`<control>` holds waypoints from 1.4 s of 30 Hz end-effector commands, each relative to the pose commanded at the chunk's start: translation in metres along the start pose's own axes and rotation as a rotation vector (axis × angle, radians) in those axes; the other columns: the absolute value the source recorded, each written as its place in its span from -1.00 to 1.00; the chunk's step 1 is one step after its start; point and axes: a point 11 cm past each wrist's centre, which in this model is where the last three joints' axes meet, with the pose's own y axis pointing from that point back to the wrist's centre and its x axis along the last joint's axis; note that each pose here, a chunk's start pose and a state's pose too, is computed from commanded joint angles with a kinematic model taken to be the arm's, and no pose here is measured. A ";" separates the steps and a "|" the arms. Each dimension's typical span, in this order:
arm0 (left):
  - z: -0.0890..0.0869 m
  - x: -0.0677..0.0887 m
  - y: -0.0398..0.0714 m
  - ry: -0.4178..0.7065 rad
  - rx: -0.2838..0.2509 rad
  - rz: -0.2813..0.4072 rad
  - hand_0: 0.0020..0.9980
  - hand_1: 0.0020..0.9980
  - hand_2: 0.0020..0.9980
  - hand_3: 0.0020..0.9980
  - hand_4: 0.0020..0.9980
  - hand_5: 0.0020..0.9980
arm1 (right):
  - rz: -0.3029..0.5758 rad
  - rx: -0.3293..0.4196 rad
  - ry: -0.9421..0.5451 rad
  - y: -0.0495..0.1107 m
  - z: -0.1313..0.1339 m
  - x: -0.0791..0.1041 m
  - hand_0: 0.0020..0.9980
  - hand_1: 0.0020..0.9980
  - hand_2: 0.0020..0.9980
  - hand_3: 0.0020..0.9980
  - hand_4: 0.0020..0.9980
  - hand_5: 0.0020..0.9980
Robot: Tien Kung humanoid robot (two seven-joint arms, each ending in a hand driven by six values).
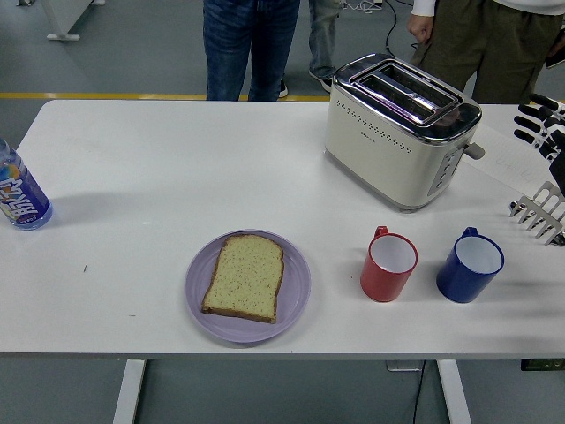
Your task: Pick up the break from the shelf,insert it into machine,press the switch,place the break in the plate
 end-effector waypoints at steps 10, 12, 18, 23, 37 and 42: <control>-0.002 0.000 -0.001 -0.005 0.004 0.000 0.26 -0.02 -0.02 0.08 -0.37 0.62 | 0.052 -0.005 -0.106 0.008 0.011 0.010 0.67 0.53 0.46 0.46 0.07 -0.42; -0.002 0.000 0.000 -0.004 0.003 0.000 0.26 -0.02 -0.02 0.08 -0.37 0.62 | 0.062 -0.002 -0.125 0.010 0.013 0.012 0.67 0.53 0.46 0.46 0.07 -0.42; 0.000 -0.001 0.000 -0.002 -0.001 -0.001 0.26 -0.02 -0.01 0.08 -0.37 0.62 | 0.100 0.010 -0.158 0.014 0.016 0.019 0.65 0.53 0.46 0.44 0.06 -0.42; 0.001 -0.001 0.000 -0.001 -0.004 -0.002 0.26 -0.02 -0.01 0.08 -0.37 0.62 | 0.132 0.018 -0.173 0.018 0.019 0.027 0.65 0.52 0.45 0.43 0.05 -0.44; 0.004 -0.001 0.001 0.001 -0.010 -0.003 0.26 -0.02 -0.01 0.08 -0.37 0.62 | 0.196 0.032 -0.222 0.027 0.025 0.042 0.64 0.52 0.45 0.42 0.04 -0.44; 0.005 -0.001 0.001 0.002 -0.012 -0.003 0.26 -0.02 -0.01 0.08 -0.37 0.62 | 0.225 0.038 -0.247 0.032 0.029 0.047 0.64 0.50 0.44 0.40 0.01 -0.46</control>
